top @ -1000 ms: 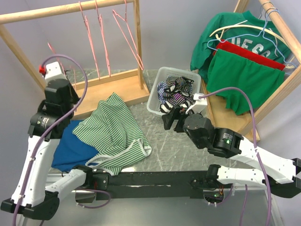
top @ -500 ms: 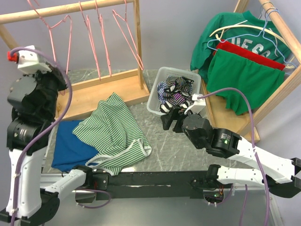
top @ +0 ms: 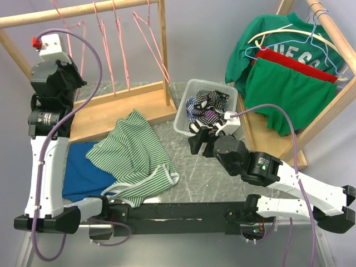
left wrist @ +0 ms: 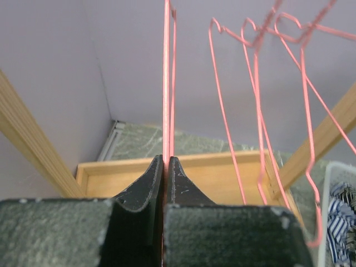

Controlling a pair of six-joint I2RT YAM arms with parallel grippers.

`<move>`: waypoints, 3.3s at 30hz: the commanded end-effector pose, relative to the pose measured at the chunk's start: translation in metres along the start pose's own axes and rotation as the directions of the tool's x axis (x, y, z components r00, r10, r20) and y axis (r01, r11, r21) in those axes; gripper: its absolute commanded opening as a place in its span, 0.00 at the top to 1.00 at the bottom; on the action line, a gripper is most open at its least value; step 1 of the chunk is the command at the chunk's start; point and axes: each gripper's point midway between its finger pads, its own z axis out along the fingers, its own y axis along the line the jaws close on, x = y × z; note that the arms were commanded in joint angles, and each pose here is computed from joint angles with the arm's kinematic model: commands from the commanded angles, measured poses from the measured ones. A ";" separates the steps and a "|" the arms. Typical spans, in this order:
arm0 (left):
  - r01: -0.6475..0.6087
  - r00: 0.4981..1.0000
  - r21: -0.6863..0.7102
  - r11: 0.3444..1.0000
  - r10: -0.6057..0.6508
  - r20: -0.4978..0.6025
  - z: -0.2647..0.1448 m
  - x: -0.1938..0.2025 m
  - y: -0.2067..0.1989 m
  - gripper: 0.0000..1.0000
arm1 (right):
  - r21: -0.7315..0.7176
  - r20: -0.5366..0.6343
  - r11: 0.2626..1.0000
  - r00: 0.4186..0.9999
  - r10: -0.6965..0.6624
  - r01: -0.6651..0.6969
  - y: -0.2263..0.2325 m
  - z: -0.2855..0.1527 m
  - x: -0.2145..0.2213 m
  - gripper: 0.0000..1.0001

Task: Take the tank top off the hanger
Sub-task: Place the hanger at the clothesline, then pick up the tank top from the center of the board.

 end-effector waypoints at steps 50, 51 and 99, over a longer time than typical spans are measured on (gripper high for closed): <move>0.276 0.903 -0.051 0.960 -0.277 -0.329 -0.117 0.195 0.026 0.04 | -0.243 -0.645 0.956 0.708 -0.287 0.166 0.124 0.185 0.250 0.00; 0.278 0.898 -0.043 0.959 -0.276 -0.343 -0.120 0.196 0.024 0.04 | -0.232 -0.654 0.959 0.703 -0.280 0.165 0.122 0.189 0.254 0.00; 0.273 0.906 0.026 0.962 -0.248 -0.343 -0.119 0.194 0.015 0.04 | -0.229 -0.408 0.961 0.880 -0.241 0.157 0.141 0.209 0.134 0.72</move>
